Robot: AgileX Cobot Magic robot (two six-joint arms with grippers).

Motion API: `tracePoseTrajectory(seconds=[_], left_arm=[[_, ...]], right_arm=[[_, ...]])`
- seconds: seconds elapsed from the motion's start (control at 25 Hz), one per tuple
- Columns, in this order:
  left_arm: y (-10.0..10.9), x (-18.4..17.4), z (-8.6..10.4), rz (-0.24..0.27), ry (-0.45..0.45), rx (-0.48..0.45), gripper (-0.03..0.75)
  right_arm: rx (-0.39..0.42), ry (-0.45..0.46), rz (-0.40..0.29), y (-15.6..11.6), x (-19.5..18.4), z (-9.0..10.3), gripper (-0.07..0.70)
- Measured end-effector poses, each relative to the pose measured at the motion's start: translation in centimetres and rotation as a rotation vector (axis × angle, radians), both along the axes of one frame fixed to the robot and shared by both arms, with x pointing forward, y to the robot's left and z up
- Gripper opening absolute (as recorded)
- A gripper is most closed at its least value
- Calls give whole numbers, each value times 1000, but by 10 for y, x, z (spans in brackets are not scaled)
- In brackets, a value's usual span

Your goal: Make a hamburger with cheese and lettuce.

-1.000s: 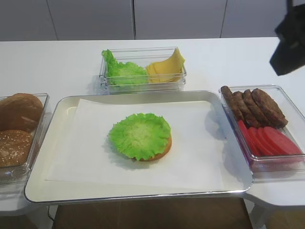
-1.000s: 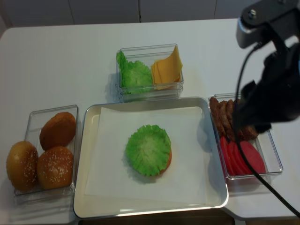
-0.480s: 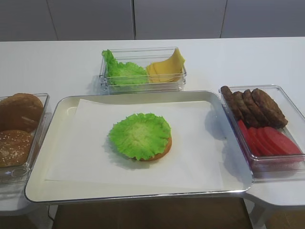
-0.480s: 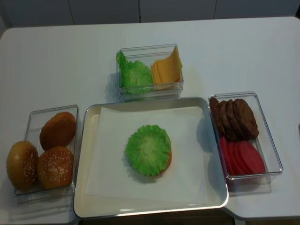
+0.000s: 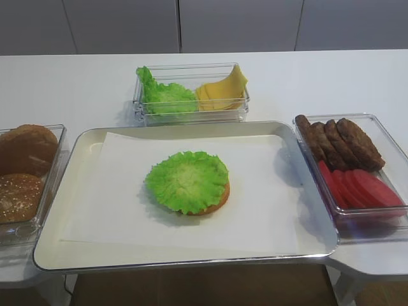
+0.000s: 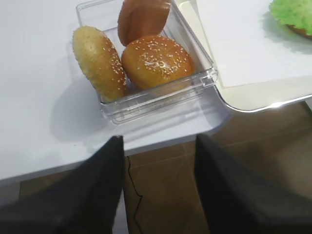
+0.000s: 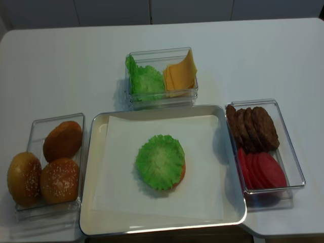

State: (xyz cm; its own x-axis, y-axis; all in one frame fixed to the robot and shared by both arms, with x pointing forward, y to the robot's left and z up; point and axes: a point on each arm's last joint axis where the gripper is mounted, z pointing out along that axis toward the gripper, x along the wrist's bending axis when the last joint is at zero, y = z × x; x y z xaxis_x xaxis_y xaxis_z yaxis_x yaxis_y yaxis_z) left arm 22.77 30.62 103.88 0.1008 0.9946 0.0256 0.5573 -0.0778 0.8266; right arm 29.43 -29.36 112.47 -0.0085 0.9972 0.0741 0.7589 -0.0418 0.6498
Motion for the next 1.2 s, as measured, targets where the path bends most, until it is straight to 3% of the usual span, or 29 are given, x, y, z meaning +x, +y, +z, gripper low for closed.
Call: tracePoseTrajectory(seconds=[0.32,0.8,1.2], left_arm=[[0,0,0,0,0,0,352],[0,0,0,0,0,0,352],[0,0,0,0,0,0,352]], right_arm=[[19,-14,-70,-5,-25,-32,368],[-49,-122,0,-6,-39,-70,368],[-112,-314,53,-3,-64,-82,368]])
